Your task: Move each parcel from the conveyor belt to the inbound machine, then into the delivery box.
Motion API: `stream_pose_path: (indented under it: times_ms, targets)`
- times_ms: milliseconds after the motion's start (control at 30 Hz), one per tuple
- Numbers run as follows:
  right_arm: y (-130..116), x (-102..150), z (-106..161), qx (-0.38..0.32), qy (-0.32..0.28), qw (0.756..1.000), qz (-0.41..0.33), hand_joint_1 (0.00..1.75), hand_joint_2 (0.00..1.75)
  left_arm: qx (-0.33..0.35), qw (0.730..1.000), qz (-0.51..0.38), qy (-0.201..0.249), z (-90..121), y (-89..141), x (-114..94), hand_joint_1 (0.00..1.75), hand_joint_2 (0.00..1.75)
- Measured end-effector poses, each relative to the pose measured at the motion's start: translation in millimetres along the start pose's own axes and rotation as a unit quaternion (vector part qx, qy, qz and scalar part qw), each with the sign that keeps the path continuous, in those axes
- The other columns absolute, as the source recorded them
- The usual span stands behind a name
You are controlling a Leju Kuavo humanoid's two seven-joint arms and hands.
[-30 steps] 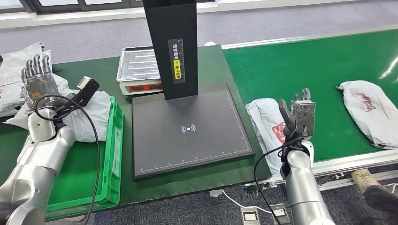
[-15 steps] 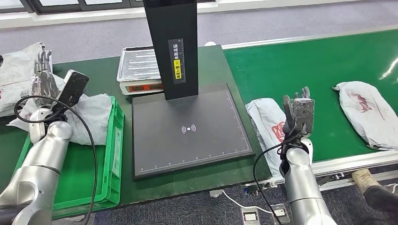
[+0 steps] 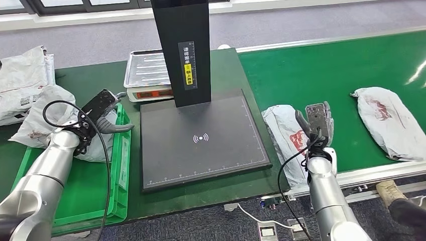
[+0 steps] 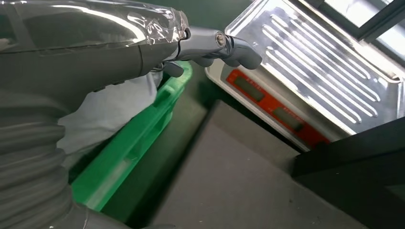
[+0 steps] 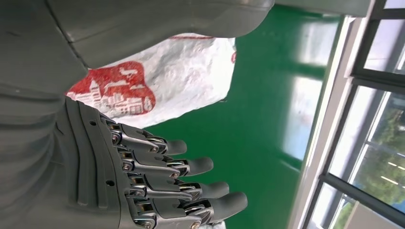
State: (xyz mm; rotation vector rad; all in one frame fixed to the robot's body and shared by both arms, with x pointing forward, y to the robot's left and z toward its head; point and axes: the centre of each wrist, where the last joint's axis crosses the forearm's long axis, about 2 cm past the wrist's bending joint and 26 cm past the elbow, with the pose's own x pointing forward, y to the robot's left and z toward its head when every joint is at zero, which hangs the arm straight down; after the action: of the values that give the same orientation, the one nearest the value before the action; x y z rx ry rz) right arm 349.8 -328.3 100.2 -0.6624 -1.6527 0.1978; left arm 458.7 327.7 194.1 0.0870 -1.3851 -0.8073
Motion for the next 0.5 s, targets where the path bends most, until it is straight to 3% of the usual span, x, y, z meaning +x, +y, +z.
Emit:
stream_pose_path:
  times_ms: [333, 400, 500]
  targets:
    - [-9, -14, 7, -0.016, 0.03, 0.997, 0.07, 0.0, 1.75, -0.017, 0.995, 0.09, -0.048, -8, -17, 6, 0.0, 1.75]
    - [-11, -17, 4, -0.032, 0.064, 0.988, 0.135, 0.0, 1.75, -0.015, 0.983, 0.15, -0.107, -16, -39, 15, 0.0, 1.75]
    - [-9, -25, -9, -0.03, 0.127, 0.952, 0.276, 0.0, 1.75, 0.046, 0.946, 0.264, -0.184, -33, -100, 41, 0.0, 1.75]
